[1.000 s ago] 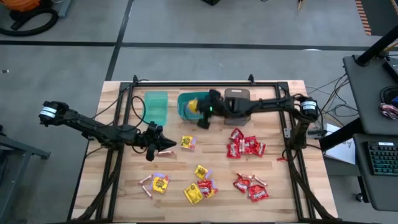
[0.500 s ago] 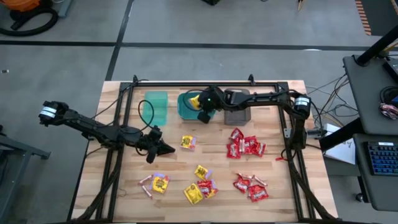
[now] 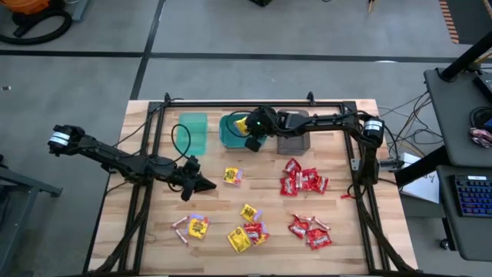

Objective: Sort candy
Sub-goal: Put the yellow candy into the green bin, then put the white candy into the blue bin

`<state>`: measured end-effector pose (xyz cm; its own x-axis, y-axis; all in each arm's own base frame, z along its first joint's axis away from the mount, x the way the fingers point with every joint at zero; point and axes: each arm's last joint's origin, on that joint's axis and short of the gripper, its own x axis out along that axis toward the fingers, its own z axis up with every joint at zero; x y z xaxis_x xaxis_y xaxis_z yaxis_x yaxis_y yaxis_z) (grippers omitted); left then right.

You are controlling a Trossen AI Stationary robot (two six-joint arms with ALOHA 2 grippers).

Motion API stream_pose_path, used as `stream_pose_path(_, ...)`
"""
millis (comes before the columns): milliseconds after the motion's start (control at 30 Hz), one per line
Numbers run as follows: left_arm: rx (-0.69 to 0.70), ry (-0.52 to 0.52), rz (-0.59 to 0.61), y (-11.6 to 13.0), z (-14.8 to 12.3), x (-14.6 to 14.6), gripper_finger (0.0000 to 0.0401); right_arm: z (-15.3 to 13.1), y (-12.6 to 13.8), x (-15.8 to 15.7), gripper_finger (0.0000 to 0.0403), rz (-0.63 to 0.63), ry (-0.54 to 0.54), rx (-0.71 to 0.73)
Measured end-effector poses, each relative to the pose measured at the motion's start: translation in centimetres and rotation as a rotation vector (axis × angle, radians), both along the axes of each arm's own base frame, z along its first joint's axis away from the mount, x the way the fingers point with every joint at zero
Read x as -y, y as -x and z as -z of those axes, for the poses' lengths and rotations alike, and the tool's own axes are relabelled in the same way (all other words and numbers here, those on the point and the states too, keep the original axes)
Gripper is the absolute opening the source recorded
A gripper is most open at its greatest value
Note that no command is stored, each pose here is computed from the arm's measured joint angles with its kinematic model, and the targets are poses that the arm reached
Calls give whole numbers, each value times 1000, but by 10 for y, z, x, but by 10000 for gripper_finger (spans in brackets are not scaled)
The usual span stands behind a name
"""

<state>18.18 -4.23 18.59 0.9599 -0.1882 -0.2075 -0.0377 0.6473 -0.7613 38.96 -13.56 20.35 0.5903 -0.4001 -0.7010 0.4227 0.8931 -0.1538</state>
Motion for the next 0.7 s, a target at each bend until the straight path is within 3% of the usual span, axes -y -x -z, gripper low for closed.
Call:
stream_pose_path(333,0,0,-1,0,0,0,0,-1,0,1,138,16,14,0)
stream_pose_path(500,2,-8,1,0,0,0,0,-13,4,-5,158,4,14,20)
stream_pose_path(700,-21,-90,26,-3,6,2,0,-43,14,-33,166,-68,20,16)
